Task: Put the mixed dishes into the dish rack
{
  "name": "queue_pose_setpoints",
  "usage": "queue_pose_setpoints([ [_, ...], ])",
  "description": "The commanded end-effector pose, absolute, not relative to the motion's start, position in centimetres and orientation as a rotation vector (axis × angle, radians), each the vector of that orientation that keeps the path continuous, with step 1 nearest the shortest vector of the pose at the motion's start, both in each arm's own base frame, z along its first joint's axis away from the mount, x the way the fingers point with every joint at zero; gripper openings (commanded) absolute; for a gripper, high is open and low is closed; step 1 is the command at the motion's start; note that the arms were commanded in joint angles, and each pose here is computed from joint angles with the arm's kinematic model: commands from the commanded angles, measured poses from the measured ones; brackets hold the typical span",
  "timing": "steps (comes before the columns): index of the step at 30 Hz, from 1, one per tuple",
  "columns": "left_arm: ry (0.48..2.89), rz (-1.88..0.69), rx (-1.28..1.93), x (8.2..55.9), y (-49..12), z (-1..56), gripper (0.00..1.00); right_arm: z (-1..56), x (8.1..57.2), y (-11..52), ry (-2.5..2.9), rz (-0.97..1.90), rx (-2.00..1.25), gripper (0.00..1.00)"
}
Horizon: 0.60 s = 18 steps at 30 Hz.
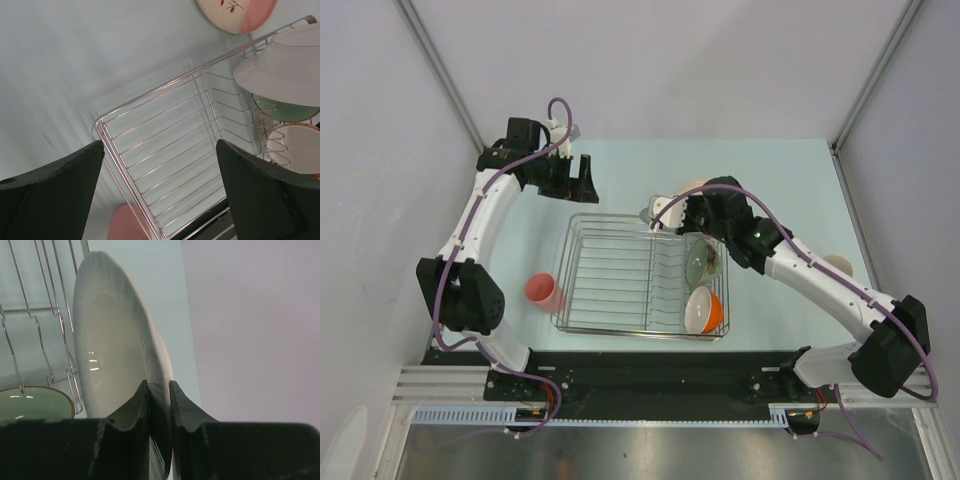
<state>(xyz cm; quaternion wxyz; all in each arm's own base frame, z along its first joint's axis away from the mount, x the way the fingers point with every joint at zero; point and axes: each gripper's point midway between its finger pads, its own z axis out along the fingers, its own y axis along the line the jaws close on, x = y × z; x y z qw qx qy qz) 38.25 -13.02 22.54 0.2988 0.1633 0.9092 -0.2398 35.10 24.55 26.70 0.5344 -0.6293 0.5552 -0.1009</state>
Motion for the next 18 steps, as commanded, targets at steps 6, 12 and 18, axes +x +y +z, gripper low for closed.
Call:
queue_pose_setpoints([
  [6, 2.349, -0.637, 0.451, 38.5, -13.2, 24.1, 1.00, 31.5, 36.7, 25.8, 1.176, -0.251, -1.373, 0.00],
  [12, 2.351, -0.642, 0.448, 38.5, -13.3, 24.1, 1.00, 28.9, 37.2, 26.3, 1.227, -0.183, -1.412, 0.00],
  [18, 2.356, -0.645, 0.450, 38.6, -13.3, 23.8, 1.00, 26.6, 37.3, 26.6, 1.270, -0.152, -1.442, 0.00],
])
